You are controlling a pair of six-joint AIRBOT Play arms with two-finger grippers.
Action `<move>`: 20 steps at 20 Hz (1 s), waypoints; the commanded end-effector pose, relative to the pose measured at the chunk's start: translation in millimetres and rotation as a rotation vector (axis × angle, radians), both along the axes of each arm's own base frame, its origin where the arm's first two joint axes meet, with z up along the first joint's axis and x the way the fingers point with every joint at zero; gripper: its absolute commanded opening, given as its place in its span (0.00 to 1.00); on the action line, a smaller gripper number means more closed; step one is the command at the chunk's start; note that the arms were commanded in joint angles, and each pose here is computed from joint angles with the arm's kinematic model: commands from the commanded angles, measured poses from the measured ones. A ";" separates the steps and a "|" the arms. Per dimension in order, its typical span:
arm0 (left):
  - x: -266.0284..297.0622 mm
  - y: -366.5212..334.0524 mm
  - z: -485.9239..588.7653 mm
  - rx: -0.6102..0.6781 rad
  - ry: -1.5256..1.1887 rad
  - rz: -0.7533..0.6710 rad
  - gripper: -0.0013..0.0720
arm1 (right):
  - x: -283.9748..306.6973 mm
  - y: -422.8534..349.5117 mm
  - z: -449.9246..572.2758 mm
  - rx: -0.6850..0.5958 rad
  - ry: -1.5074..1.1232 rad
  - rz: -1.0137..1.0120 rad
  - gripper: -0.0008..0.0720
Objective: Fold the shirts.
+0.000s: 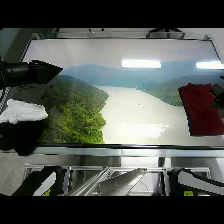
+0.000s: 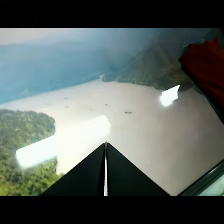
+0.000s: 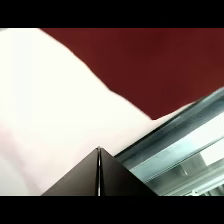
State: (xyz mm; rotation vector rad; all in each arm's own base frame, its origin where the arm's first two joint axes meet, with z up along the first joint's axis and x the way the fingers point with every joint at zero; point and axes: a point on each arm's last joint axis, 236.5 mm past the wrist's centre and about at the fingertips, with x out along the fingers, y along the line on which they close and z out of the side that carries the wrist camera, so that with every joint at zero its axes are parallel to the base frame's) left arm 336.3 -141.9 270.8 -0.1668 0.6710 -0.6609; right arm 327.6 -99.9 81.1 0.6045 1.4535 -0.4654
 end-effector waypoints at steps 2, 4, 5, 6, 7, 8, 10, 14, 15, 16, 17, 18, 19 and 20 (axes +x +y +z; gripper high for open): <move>-30.0 3.5 -51.3 0.004 0.176 0.027 0.04 | 3.1 90.8 0.0 0.024 -0.093 0.270 0.03; -57.2 -0.5 -96.6 -0.013 0.290 0.035 0.04 | -18.3 138.1 -17.9 0.036 -0.108 0.397 0.03; -75.4 -4.6 -121.4 -0.019 0.353 0.031 0.04 | -31.8 158.0 -28.2 0.048 -0.111 0.447 0.03; -92.8 -9.2 -143.3 -0.024 0.411 0.026 0.04 | -47.2 175.5 -40.2 0.062 -0.114 0.496 0.03; -110.6 -14.7 -164.6 -0.030 0.464 0.021 0.04 | -60.7 186.7 -52.0 0.070 -0.117 0.532 0.03; -124.6 -19.3 -182.2 -0.039 0.506 0.025 0.04 | -75.6 193.8 -65.4 0.075 -0.114 0.559 0.03; -150.6 -29.3 -212.8 -0.055 0.566 0.026 0.04 | -102.0 200.8 -95.8 0.083 -0.126 0.591 0.03; -179.1 -41.5 -239.9 -0.083 0.619 0.033 0.04 | -137.0 220.4 -130.0 0.194 -0.132 0.660 0.03; -181.0 -42.9 -241.7 -0.091 0.620 0.038 0.04 | -134.2 224.4 -129.0 0.206 -0.150 0.673 0.03; -183.8 -43.3 -243.2 -0.095 0.630 0.042 0.04 | -130.6 227.4 -127.6 0.214 -0.169 0.670 0.03; -184.8 -43.3 -244.1 -0.099 0.643 0.049 0.04 | -131.2 227.7 -127.6 0.216 -0.166 0.668 0.03; -184.5 -43.2 -244.4 -0.101 0.647 0.054 0.04 | -133.2 227.5 -128.1 0.220 -0.155 0.658 0.03; -183.3 -43.2 -244.1 -0.103 0.644 0.057 0.04 | -133.0 227.2 -128.2 0.218 -0.155 0.658 0.03; -182.6 -43.2 -243.9 -0.104 0.642 0.058 0.04 | -133.0 227.2 -128.2 0.218 -0.155 0.658 0.03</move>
